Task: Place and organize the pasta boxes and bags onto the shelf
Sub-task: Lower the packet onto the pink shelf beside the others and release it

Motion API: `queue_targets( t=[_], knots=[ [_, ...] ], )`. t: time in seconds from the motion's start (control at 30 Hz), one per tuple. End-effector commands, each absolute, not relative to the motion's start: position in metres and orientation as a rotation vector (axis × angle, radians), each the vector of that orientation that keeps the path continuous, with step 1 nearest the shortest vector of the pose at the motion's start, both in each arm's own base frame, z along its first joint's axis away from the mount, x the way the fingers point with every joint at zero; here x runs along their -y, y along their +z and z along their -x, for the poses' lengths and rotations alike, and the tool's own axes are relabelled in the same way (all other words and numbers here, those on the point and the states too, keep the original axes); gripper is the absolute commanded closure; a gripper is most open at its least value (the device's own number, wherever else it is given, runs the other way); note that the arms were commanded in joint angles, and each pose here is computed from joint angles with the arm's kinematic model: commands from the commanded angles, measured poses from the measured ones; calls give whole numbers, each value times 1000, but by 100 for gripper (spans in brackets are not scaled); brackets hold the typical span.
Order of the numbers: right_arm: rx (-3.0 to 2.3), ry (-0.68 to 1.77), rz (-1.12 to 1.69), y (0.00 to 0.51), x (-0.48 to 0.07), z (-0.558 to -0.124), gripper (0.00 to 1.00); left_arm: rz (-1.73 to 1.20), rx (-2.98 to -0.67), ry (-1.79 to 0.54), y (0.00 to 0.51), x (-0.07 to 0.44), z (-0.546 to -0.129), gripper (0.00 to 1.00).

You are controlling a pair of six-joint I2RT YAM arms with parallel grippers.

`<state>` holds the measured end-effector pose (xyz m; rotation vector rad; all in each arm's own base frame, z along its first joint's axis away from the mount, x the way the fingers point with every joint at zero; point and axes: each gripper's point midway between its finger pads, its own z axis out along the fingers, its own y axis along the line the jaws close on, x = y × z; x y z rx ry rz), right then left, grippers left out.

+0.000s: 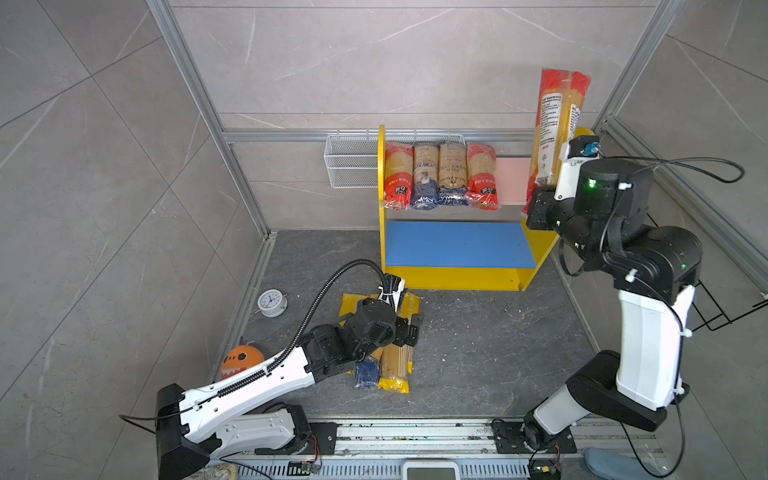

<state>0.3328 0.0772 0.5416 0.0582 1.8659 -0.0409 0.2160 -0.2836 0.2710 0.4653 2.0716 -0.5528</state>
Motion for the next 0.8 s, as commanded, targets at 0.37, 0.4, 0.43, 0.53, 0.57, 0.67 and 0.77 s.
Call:
queue_targets(
  t=[0.37, 0.4, 0.43, 0.53, 0.57, 0.67, 0.77],
  knots=[
    [-1783, 286, -149, 547, -45, -434, 100, -545, -2001, -410, 298, 295, -235, 0],
    [-1786, 292, -147, 544, -45, -439, 100, -551, -2002, -404, 298, 297, -236, 0],
    [-1786, 300, -143, 543, -45, -443, 100, -561, -2005, -395, 298, 299, -237, 0],
    [-1792, 320, -135, 539, -48, -452, 100, -575, -2002, -397, 297, 306, -239, 0],
    [-1797, 326, -130, 537, -49, -454, 100, -577, -2001, -398, 296, 307, -240, 0],
    [-1819, 355, -126, 528, -54, -461, 100, -577, -2000, -400, 295, 310, -241, 0],
    [-1847, 377, -133, 518, -57, -467, 100, -578, -2002, -399, 293, 312, -242, 0]
  ],
)
